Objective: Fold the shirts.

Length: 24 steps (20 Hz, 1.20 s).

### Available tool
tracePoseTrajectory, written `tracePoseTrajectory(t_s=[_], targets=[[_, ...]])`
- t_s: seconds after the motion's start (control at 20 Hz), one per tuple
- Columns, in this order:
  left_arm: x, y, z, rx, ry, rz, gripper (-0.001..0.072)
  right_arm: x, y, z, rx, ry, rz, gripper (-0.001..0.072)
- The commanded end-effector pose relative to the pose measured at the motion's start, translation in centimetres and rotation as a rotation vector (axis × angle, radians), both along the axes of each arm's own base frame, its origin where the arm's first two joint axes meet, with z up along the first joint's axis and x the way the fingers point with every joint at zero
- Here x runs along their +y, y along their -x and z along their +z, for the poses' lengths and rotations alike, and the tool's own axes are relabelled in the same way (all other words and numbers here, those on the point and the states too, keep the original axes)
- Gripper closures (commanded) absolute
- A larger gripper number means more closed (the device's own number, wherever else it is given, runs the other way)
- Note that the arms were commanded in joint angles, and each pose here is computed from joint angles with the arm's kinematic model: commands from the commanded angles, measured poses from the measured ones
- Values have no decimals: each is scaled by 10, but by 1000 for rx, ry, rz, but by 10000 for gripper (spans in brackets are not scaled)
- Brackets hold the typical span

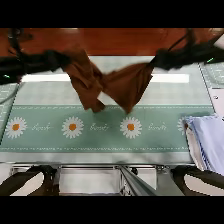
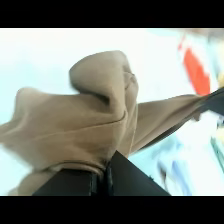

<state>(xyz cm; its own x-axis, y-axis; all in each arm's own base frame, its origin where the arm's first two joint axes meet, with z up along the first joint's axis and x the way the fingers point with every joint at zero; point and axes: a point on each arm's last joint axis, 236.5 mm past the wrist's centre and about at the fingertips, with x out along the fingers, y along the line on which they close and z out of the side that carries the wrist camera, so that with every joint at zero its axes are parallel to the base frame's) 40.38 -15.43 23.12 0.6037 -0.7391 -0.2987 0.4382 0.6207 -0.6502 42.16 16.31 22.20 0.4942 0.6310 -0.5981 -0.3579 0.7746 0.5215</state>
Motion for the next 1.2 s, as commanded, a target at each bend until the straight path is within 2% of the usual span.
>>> tracePoseTrajectory(t_s=[0.0,0.2,0.35,0.55,0.8,0.95,1.15], targets=[[26,40,107,-215,-36,25,682,-43,40,151,-372,121,-86,683],[28,110,155,-348,-147,-13,682,-72,138,208,-540,264,-163,683],[8,161,130,-291,-242,-154,682,-76,191,213,-562,300,-162,682],[-13,189,85,-163,-194,-253,681,-76,211,188,-503,302,-154,682],[-22,177,-23,137,-112,-298,681,-75,176,99,-266,301,-126,683],[-26,133,-100,298,-59,-208,682,-77,129,11,-104,279,-149,683],[-41,57,-187,402,-96,-88,682,-84,49,-94,75,265,-206,683]])
